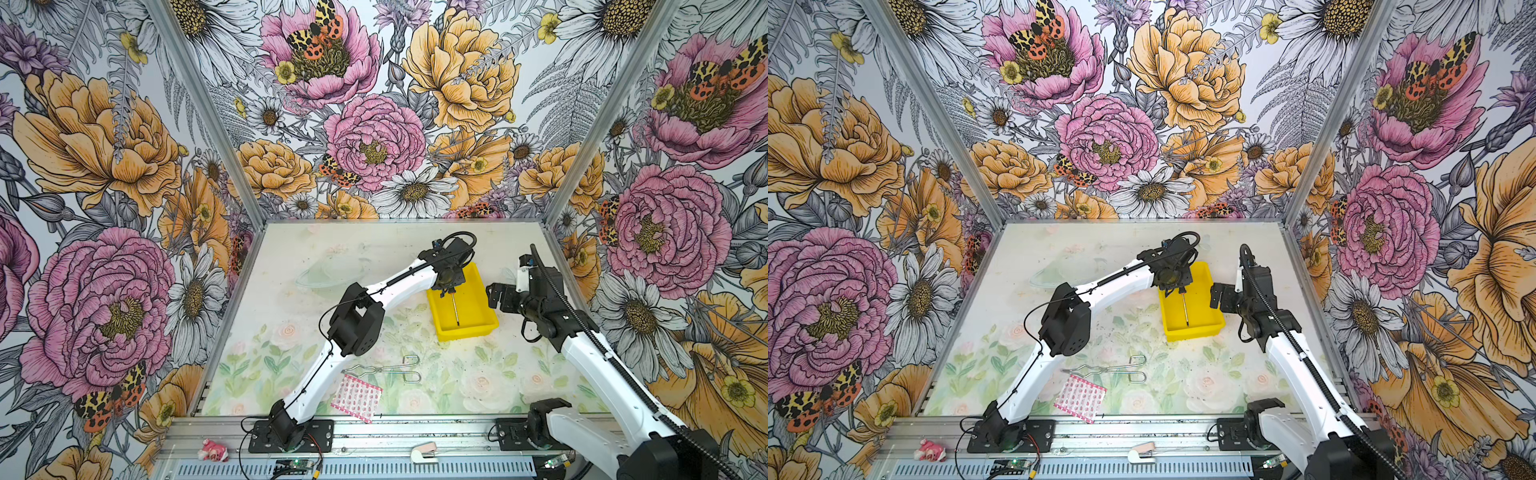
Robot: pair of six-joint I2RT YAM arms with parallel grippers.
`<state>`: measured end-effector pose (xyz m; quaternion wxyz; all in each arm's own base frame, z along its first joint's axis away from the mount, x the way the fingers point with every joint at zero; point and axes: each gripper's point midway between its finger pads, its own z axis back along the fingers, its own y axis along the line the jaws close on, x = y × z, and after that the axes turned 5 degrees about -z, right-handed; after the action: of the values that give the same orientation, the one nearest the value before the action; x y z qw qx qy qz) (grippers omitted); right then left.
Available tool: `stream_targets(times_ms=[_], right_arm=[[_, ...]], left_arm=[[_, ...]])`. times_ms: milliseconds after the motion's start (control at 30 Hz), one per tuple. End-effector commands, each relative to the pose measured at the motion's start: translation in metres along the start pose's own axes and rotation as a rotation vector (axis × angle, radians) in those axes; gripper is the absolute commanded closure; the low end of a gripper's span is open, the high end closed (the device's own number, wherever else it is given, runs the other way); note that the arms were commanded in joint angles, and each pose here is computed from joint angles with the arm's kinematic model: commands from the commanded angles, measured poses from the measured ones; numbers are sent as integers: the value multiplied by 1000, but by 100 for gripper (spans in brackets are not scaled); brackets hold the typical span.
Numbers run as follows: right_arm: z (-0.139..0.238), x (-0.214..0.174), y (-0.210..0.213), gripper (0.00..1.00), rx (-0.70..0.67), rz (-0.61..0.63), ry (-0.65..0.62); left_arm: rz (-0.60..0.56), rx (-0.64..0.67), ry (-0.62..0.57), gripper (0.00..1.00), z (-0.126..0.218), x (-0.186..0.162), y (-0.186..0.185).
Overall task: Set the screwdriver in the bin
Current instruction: 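Carry the screwdriver with the left gripper over the yellow tray, then lower the screwdriver into the tray and open the left gripper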
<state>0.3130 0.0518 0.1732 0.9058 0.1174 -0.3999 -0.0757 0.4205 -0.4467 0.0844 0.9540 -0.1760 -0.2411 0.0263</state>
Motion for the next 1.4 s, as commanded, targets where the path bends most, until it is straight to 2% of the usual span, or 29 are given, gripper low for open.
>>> stream_targets(times_ms=[0, 233, 933, 1367], right_arm=[[1, 1, -4, 0, -15, -9, -14], [0, -1, -6, 1, -20, -8, -8], [-2, -3, -10, 1, -38, -7, -4], [-2, -3, -12, 1, -49, -6, -8]], left_arm=[[1, -41, 6, 85, -2, -2, -14], [-3, -33, 31, 84, -18, -11, -12], [-3, 20, 74, 85, -32, -32, 4], [35, 66, 107, 79, -46, -46, 22]])
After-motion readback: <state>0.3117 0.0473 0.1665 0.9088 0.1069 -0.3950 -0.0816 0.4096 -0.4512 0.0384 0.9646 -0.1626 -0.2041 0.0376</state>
